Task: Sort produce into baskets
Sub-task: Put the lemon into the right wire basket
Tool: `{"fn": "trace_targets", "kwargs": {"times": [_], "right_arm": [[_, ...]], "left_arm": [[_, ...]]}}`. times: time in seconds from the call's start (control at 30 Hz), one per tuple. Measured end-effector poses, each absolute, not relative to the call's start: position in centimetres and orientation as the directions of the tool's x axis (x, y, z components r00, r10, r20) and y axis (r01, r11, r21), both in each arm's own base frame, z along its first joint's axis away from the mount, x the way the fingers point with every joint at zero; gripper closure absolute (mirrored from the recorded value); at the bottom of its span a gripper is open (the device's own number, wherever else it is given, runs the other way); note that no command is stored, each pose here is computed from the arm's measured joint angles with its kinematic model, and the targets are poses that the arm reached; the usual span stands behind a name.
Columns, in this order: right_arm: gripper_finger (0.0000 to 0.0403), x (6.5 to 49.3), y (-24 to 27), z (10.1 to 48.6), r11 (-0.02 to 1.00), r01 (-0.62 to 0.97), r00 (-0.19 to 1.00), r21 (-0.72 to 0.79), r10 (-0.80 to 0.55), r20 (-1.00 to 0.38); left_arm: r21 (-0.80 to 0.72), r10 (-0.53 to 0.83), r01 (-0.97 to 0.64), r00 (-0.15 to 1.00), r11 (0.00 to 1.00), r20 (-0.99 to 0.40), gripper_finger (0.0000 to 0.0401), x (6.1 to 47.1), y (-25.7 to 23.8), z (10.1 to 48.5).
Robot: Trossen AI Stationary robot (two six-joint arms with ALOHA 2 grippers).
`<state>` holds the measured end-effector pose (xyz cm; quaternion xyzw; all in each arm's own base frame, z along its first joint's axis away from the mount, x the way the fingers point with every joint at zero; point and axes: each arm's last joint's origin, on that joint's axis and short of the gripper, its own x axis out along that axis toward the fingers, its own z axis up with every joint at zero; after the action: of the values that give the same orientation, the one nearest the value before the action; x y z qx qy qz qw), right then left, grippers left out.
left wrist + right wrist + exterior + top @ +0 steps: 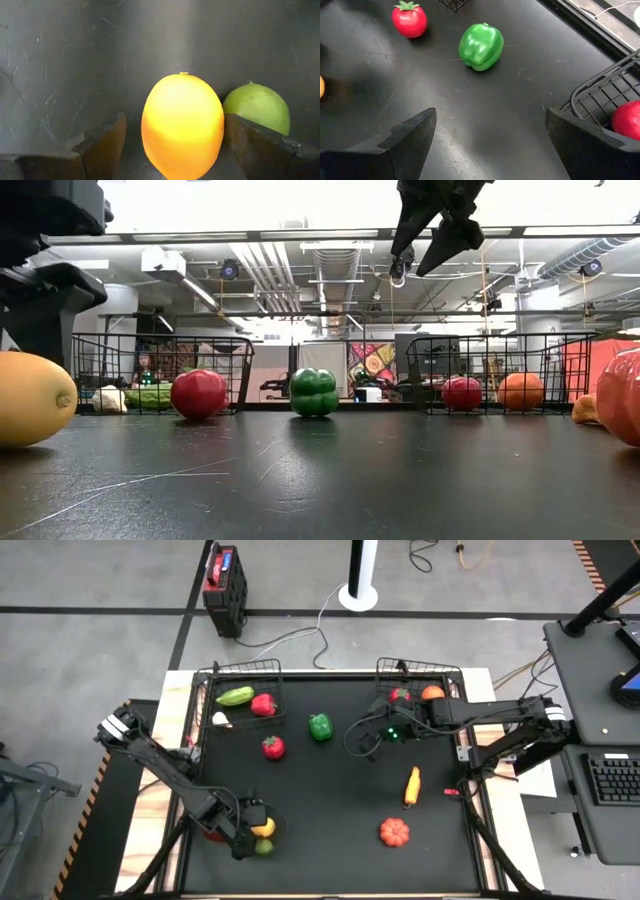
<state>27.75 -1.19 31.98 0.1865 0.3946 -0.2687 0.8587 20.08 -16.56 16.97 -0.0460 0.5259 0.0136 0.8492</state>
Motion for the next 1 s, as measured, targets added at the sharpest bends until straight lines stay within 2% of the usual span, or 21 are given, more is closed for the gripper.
{"fn": "trace_targets", "kwargs": {"times": [0.2,0.8,0.9,1.0], "right_arm": [[0.0039,27.74,-1.18,31.99,0.786,0.608,0.545,0.11,-0.313,-0.778],[0.0039,27.83,-1.18,32.01,0.786,0.608,0.55,0.112,-0.316,-0.773],[0.0039,27.83,-1.18,32.01,0.787,0.607,0.55,0.11,-0.316,-0.773],[0.0039,27.84,-1.01,32.02,0.792,0.602,0.552,0.103,-0.32,-0.77]], "left_arm": [[-0.079,-0.03,-0.087,0.454,0.993,-0.891,0.0083,19.71,-16.24,15.85],[-0.018,0.022,-0.08,0.472,0.997,-0.881,0.0093,19.67,-16.0,15.8],[-0.018,0.022,-0.08,0.472,0.997,-0.882,0.0119,19.66,-16.0,15.8],[-0.017,0.023,-0.08,0.473,0.997,-0.881,0.017,19.66,-15.99,15.83]]}}
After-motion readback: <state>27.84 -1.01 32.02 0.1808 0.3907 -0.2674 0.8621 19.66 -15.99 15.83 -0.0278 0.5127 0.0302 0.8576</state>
